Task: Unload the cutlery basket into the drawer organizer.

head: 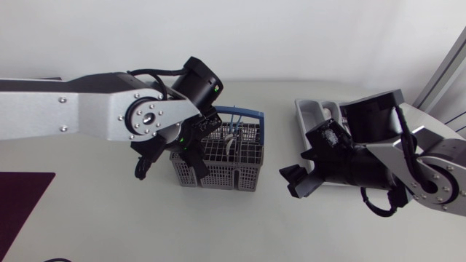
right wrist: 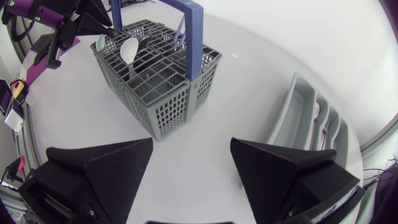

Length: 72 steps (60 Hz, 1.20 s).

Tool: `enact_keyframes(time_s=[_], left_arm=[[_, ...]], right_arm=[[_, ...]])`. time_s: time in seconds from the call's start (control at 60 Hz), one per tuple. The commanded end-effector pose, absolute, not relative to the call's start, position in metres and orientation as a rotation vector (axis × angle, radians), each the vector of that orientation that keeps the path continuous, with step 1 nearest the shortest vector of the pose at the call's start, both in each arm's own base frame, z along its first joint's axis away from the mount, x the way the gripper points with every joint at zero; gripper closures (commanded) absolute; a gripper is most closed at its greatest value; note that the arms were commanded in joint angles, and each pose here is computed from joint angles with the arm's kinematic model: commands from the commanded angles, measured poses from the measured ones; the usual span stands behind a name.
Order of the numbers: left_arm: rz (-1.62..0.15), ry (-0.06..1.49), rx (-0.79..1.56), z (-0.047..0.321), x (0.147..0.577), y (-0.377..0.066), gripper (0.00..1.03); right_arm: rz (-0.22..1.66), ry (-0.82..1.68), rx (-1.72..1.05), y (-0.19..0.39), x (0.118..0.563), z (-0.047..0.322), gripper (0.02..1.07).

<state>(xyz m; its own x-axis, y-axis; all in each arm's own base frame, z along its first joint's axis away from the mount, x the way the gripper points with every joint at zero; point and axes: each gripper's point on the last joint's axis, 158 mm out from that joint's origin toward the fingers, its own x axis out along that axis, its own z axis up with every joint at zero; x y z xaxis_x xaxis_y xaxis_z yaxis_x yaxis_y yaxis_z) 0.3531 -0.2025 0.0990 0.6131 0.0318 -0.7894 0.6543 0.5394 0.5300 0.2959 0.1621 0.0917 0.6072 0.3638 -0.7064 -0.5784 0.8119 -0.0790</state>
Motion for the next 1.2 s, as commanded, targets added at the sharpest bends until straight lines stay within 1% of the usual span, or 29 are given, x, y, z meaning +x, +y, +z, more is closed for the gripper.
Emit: enact_keyframes(time_s=[0.0,0.067,0.35,0.383,0.433,0.45,0.717,0.75,0.967,1.183], left_arm=[[-0.406,0.882,0.966,0.082,0.355,-0.198,0.61],[-0.403,0.877,0.965,0.083,0.356,-0.198,0.66],[-0.375,0.897,0.995,0.075,0.359,-0.193,0.66],[-0.379,0.894,0.997,0.075,0.358,-0.194,0.73],[-0.381,0.894,1.000,0.074,0.357,-0.195,0.74],[-0.383,0.892,1.001,0.074,0.357,-0.197,0.76],[-0.354,0.880,1.041,0.074,0.351,-0.196,0.81],[-0.354,0.877,1.042,0.075,0.351,-0.197,0.83],[-0.336,0.870,1.053,0.077,0.352,-0.195,0.85],[-0.316,0.819,1.052,0.100,0.353,-0.194,0.85]], right_arm=[[0.553,0.756,-0.318,0.158,0.292,0.086,0.17],[0.553,0.754,-0.317,0.158,0.292,0.087,0.17],[0.551,0.759,-0.317,0.156,0.291,0.085,0.17],[0.550,0.761,-0.317,0.156,0.291,0.084,0.17],[0.550,0.762,-0.320,0.155,0.291,0.083,0.17],[0.550,0.762,-0.320,0.155,0.291,0.083,0.17],[0.548,0.758,-0.318,0.152,0.291,0.084,0.17],[0.548,0.759,-0.315,0.152,0.291,0.084,0.17],[0.547,0.760,-0.318,0.150,0.289,0.082,0.17],[0.547,0.755,-0.317,0.149,0.288,0.083,0.17]])
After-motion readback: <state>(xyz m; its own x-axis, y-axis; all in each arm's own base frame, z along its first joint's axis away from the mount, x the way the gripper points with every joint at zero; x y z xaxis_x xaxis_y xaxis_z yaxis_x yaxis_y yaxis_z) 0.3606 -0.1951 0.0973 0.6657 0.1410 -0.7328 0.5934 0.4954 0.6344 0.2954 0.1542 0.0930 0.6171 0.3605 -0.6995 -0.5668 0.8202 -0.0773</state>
